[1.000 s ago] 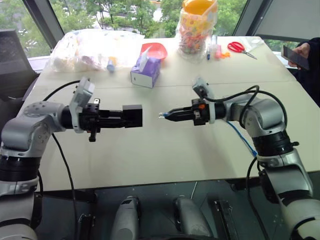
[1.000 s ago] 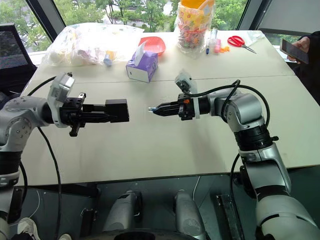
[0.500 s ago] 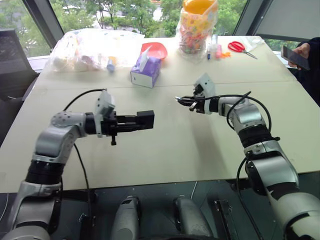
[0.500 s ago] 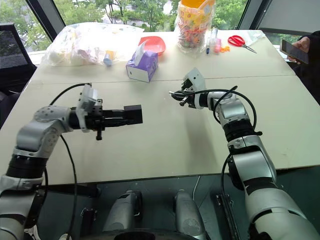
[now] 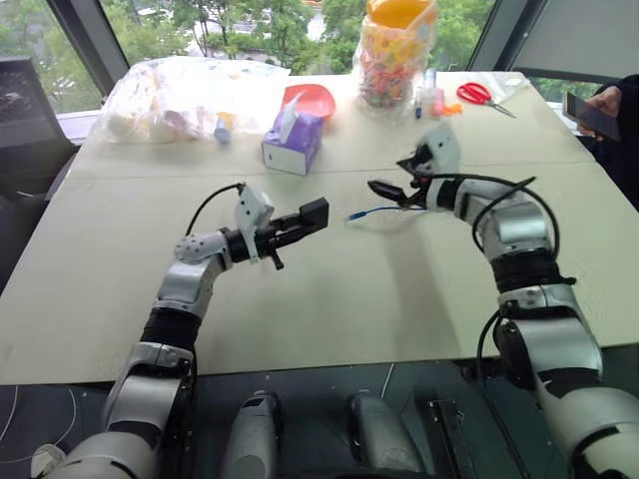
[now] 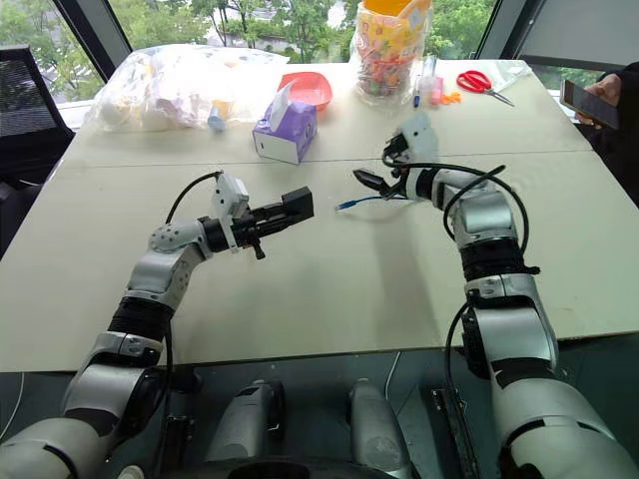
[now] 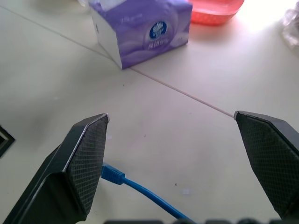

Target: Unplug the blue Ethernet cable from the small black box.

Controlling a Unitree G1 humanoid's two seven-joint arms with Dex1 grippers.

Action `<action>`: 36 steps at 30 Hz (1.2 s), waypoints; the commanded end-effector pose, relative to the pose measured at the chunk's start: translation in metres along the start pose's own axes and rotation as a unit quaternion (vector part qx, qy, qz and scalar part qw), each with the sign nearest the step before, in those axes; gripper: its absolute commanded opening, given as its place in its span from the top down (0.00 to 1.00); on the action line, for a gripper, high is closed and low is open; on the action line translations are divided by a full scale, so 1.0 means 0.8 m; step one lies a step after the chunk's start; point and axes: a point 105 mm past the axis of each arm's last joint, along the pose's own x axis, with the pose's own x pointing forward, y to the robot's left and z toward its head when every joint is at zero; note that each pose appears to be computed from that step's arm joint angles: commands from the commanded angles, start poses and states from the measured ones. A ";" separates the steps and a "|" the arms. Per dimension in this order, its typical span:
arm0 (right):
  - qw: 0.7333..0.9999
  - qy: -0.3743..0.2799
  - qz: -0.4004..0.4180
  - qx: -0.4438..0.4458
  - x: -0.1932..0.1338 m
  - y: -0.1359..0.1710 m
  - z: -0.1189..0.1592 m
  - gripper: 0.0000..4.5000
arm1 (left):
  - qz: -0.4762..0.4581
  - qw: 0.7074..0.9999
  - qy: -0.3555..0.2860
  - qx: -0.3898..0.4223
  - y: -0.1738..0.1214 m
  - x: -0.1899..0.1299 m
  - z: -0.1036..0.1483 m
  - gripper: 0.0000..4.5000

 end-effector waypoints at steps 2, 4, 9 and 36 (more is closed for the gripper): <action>1.000 -0.018 -0.005 0.005 -0.022 0.007 0.010 0.00 | 0.003 0.999 -0.011 0.030 0.000 0.006 0.003 0.89; 1.000 -0.009 -0.002 0.005 -0.028 0.016 0.000 0.00 | 0.012 1.000 -0.007 0.013 0.001 0.009 -0.006 0.89; 1.000 0.000 0.003 -0.003 -0.034 0.028 -0.006 0.00 | 0.013 0.999 0.031 -0.012 0.001 0.003 -0.035 0.89; 0.992 0.027 0.122 0.003 -0.099 0.098 -0.023 0.00 | 0.025 0.996 0.037 -0.078 -0.016 -0.111 0.044 0.01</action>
